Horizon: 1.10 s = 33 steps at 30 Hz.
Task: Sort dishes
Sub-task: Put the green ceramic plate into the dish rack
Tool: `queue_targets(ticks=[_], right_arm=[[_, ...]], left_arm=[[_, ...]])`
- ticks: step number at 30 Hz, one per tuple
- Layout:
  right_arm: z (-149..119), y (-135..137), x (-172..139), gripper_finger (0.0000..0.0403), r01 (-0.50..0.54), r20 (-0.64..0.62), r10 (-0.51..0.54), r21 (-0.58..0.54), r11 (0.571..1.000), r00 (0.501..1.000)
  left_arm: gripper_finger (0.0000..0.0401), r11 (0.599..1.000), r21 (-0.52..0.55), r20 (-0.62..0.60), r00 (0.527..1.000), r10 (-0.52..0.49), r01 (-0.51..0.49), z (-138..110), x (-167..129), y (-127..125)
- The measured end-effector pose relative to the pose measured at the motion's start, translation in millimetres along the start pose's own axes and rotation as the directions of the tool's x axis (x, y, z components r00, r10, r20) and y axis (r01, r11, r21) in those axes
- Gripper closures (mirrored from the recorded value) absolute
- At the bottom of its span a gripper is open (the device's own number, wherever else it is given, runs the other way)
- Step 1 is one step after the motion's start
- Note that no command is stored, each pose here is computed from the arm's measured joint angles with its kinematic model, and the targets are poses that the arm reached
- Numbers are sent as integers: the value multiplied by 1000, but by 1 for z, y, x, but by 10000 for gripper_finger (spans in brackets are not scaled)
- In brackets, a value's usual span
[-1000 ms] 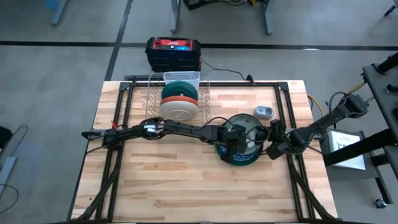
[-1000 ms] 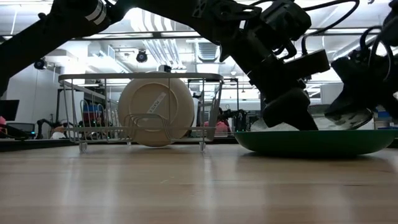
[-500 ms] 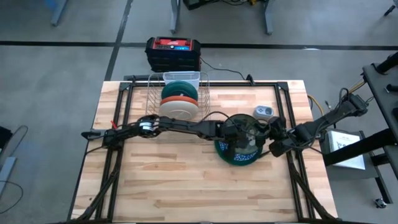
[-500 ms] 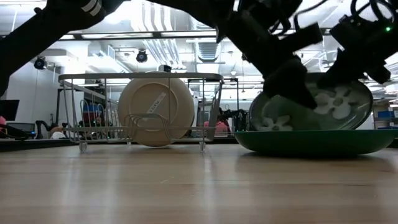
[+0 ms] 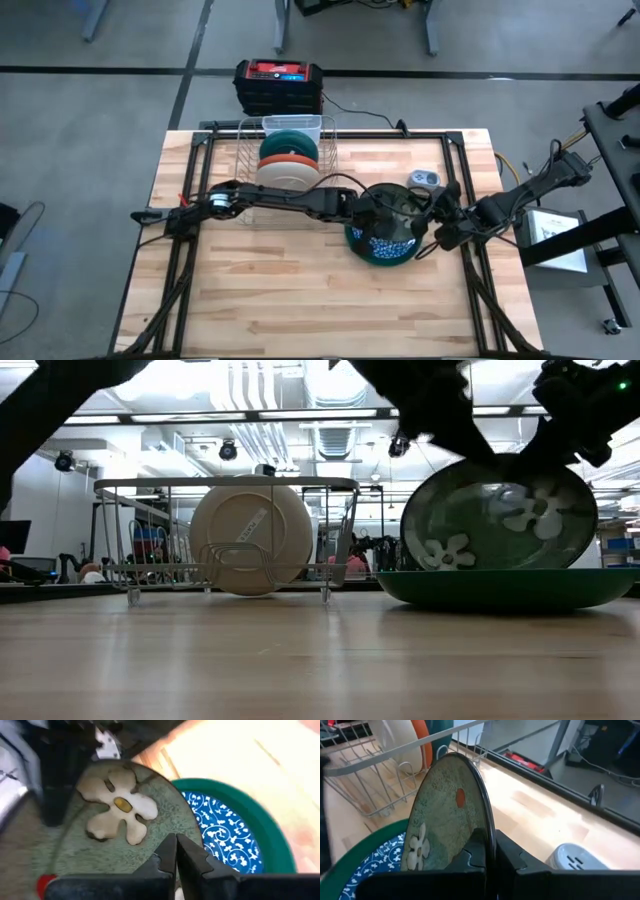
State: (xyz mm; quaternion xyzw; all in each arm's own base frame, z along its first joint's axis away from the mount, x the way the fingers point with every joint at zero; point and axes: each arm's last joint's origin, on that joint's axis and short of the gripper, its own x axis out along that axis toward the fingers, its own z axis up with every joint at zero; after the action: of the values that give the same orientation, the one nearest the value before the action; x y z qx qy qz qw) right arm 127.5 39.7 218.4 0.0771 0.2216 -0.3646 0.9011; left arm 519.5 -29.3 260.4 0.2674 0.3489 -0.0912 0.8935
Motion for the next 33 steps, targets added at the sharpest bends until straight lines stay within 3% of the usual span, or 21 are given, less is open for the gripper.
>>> queue_targets(ticks=[5, 10, 16, 28, 33], right_arm=[[10, -3, -7, 401, -34, 4, 35, -29, 999, 999], [19, -9, -14, 401, -74, 25, 74, 15, 997, 997], [25, -16, -19, 402, -114, 41, 113, 30, 993, 993], [69, -17, -40, 403, -88, 159, 105, -114, 990, 982], [89, -13, -48, 403, -87, 246, 119, -134, 987, 962]], left_arm=[[401, 1000, 6, -15, 1000, -16, 16, 4, -18, 1], [401, 1000, 12, -4, 1000, -17, 17, 12, -36, 1], [401, 998, 19, -75, 995, -63, 64, 9, -53, -3], [401, 992, -22, -184, 975, -125, 123, 8, -135, 0], [401, 1000, -22, -209, 978, -22, 18, 8, -189, 7]])
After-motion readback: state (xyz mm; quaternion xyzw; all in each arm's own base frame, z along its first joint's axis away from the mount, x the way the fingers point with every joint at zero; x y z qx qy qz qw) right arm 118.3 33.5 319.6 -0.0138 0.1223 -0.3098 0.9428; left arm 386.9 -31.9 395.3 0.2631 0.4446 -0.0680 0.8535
